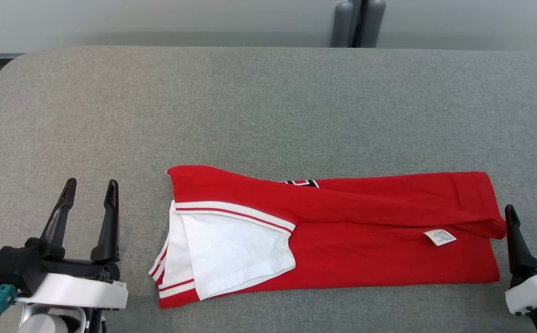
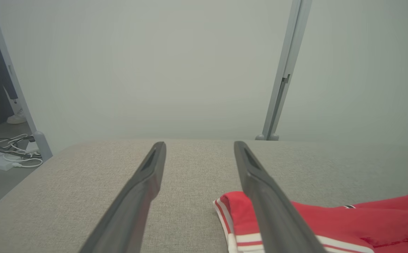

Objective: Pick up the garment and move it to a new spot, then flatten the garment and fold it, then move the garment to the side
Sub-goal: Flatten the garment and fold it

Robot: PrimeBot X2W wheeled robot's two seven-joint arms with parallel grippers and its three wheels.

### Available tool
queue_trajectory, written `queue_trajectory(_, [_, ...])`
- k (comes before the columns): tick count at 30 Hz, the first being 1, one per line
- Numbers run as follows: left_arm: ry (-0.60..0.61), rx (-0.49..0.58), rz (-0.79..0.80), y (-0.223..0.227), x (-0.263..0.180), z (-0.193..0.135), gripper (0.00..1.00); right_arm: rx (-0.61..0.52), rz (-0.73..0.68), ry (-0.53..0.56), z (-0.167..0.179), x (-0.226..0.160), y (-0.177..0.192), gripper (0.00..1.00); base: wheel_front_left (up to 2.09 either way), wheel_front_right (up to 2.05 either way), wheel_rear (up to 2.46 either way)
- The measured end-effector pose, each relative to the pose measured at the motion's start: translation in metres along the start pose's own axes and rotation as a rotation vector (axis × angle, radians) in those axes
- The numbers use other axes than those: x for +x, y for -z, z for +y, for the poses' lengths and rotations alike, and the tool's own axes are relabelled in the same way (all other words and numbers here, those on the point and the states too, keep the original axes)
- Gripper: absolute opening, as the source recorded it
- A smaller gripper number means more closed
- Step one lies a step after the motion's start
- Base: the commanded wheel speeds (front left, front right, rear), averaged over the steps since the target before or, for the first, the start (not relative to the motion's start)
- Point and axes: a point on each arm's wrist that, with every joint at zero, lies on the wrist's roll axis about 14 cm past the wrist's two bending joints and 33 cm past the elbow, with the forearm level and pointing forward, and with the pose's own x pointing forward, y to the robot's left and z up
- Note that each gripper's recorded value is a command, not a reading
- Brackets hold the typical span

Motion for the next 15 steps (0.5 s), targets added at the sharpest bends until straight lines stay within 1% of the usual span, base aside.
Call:
queue_trajectory(6, [-0.015,0.007,0.018,0.007,0.002,0.005,1.0,0.035,0.116,-0.022,0.007,0.013,0.04,1.0,0.0,0.0,0.0])
queue_trajectory(11, [-0.03,0.011,0.018,0.008,0.004,0.009,1.0,0.074,0.21,-0.048,0.021,0.014,0.072,1.0,0.0,0.0,0.0])
queue_trajectory(15, [-0.034,0.015,0.018,0.009,0.004,0.01,1.0,0.112,0.247,-0.06,0.03,0.012,0.084,1.0,0.0,0.0,0.0])
